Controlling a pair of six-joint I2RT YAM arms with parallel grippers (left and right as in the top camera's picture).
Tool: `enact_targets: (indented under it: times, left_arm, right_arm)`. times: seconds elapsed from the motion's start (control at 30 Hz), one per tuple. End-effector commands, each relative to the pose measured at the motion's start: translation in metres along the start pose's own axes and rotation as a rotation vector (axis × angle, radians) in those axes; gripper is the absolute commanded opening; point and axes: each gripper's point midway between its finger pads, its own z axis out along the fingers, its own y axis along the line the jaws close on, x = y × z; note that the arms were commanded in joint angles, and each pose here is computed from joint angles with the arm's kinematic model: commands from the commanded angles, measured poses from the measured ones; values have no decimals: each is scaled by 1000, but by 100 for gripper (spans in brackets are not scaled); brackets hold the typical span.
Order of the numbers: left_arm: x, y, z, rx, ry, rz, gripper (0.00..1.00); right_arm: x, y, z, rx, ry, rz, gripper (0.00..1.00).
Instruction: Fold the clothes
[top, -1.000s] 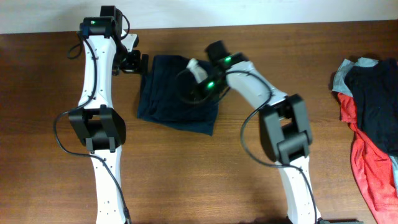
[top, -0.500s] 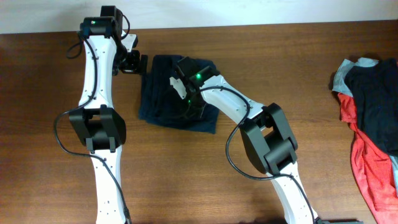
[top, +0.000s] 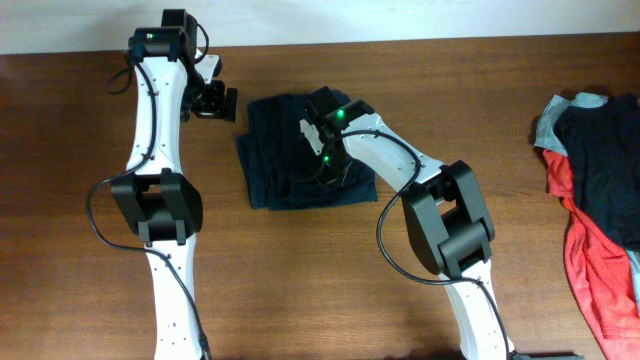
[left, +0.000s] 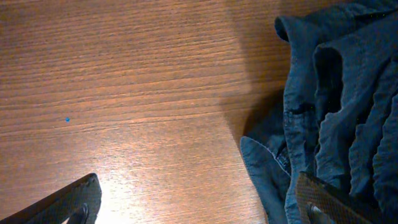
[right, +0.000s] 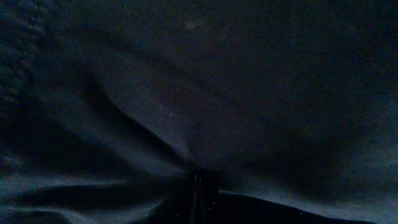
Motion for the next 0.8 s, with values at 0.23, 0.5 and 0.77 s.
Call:
enact_targets:
  times: [0.23,0.5,0.77]
  left_arm:
    - [-1,4,-3,-16,-9,-15,99]
    - [-1,4,-3,-16,-9,-15,99]
    - [-1,4,-3,-16,-9,-15,99]
  right_arm:
    - [-54,44,-97,-241,-231,-62,4]
    - [-117,-17,-156,-3,-512,-35,4]
    - [-133,-45,-111,14,-520,27,4]
